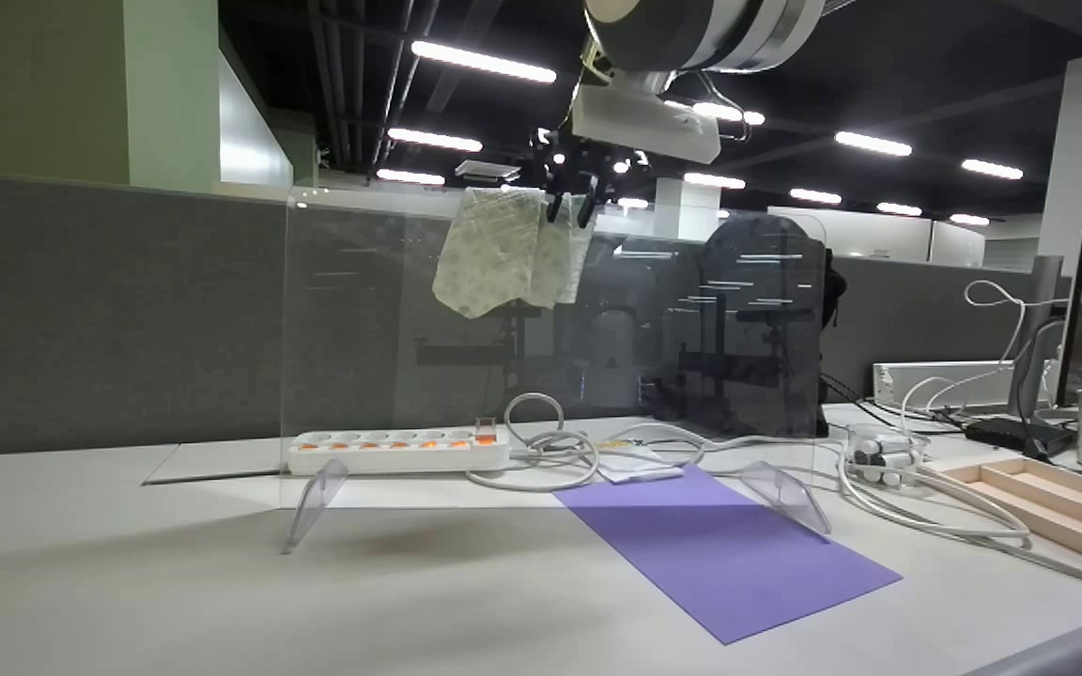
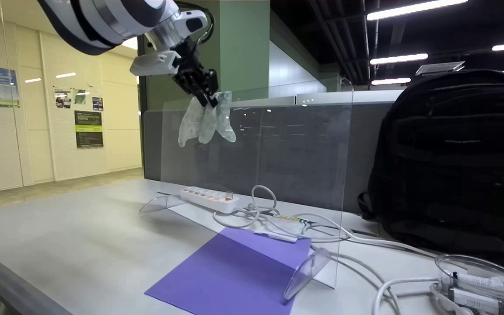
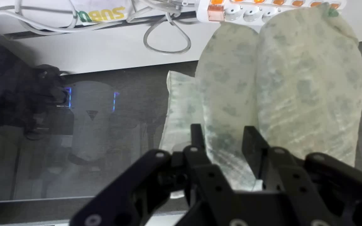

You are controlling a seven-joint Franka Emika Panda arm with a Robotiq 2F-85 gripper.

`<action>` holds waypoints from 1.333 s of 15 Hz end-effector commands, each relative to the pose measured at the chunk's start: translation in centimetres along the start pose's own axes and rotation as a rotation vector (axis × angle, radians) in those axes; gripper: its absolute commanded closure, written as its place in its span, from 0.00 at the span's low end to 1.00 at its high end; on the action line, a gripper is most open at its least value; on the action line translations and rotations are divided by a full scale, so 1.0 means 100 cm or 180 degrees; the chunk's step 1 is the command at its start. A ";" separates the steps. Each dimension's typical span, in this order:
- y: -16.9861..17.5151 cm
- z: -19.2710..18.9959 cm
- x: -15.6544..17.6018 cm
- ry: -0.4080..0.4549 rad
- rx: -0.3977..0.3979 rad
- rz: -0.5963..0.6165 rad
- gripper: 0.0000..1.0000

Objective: Unhang the white cloth from the glass panel

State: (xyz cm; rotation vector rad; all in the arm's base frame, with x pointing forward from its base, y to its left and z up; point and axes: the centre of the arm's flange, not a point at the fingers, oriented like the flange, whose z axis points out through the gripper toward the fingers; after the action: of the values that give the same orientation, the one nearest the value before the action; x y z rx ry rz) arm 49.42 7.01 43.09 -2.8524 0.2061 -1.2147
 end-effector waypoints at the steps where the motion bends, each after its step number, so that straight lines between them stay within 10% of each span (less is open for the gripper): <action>1: -0.012 0.015 0.006 -0.0012 0.0044 0.0062 0.28; 5: -0.020 0.020 0.003 -0.0025 0.0058 0.0025 0.02; 6: -0.020 0.021 0.004 -0.0019 0.0057 0.0029 0.44; 8: -0.021 0.021 0.004 -0.0017 0.0058 0.0020 0.40; 16: -0.020 0.028 0.003 -0.0036 0.0035 0.0001 0.95; 20: -0.022 0.027 0.001 -0.0103 0.0072 0.0000 1.00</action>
State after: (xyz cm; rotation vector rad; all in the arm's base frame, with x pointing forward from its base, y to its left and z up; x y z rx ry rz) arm 50.23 8.37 41.76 -2.8714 0.1660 -1.1833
